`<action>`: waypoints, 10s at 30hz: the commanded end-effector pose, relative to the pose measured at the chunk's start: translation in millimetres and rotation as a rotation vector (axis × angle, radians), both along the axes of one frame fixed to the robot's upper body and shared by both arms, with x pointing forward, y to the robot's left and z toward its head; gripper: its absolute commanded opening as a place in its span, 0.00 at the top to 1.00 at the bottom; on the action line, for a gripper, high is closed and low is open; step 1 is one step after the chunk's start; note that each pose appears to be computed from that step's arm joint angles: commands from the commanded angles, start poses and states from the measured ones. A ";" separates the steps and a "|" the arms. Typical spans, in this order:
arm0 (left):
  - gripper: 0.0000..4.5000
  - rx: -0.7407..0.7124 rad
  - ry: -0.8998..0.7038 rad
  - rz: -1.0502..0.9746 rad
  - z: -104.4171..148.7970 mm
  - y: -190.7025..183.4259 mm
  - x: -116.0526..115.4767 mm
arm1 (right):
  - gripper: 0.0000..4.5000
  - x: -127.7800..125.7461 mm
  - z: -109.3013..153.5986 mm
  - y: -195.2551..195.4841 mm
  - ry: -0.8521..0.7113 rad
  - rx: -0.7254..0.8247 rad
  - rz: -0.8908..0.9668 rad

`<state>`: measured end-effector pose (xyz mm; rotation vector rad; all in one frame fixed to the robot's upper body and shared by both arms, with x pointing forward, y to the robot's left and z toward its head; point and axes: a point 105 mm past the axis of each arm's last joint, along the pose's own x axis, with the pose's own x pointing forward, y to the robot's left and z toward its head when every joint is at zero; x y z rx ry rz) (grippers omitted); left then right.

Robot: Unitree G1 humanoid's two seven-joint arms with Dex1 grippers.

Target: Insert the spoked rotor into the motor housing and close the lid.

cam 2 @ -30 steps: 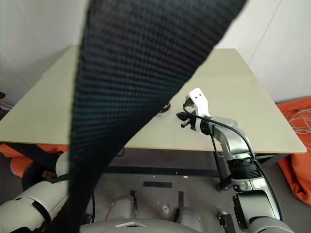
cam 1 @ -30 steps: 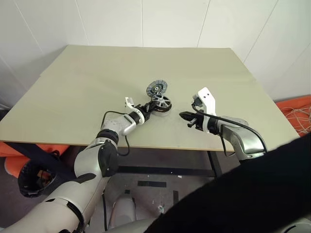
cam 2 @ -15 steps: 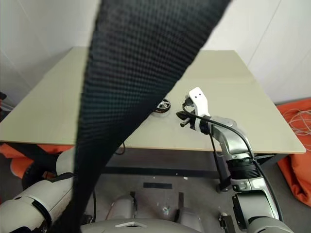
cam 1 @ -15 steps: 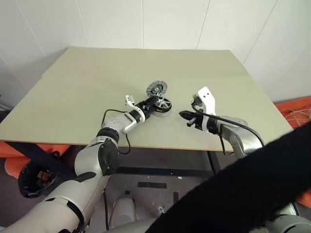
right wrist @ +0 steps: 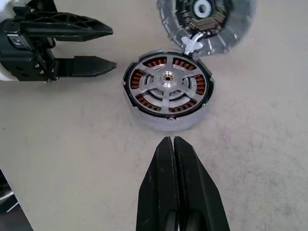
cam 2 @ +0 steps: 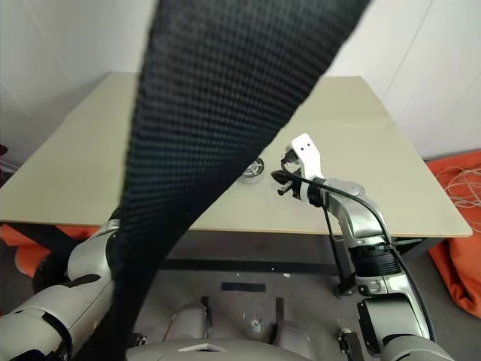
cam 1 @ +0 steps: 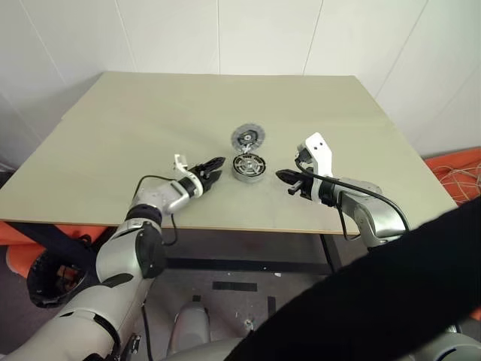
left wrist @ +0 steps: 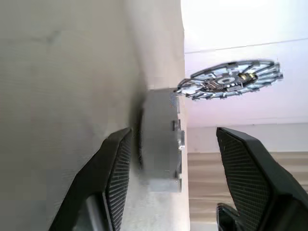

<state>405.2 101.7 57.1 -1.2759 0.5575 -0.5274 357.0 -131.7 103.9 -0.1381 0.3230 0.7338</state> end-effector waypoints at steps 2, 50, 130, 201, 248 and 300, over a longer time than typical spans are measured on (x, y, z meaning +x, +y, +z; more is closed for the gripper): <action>0.34 -0.020 -0.065 0.004 13.9 11.3 -0.8 | 1.00 4.4 14.2 6.0 -0.055 0.008 0.024; 0.34 0.700 -0.568 0.084 48.9 43.3 -16.7 | 1.00 64.9 22.0 76.2 -0.110 0.147 -0.048; 0.34 0.731 -0.562 0.130 46.9 54.3 -20.5 | 0.50 55.3 6.6 64.1 -0.243 -0.651 0.682; 0.34 0.726 -0.541 0.131 38.5 49.8 -25.9 | 1.00 15.6 10.6 79.6 -0.091 -0.414 0.801; 0.34 0.734 -0.524 0.129 33.6 50.2 -33.2 | 0.92 68.7 -20.7 90.7 0.474 0.025 -0.221; 0.34 0.736 -0.525 0.131 35.6 52.9 -25.4 | 0.43 30.5 28.4 85.5 -0.212 -0.432 0.505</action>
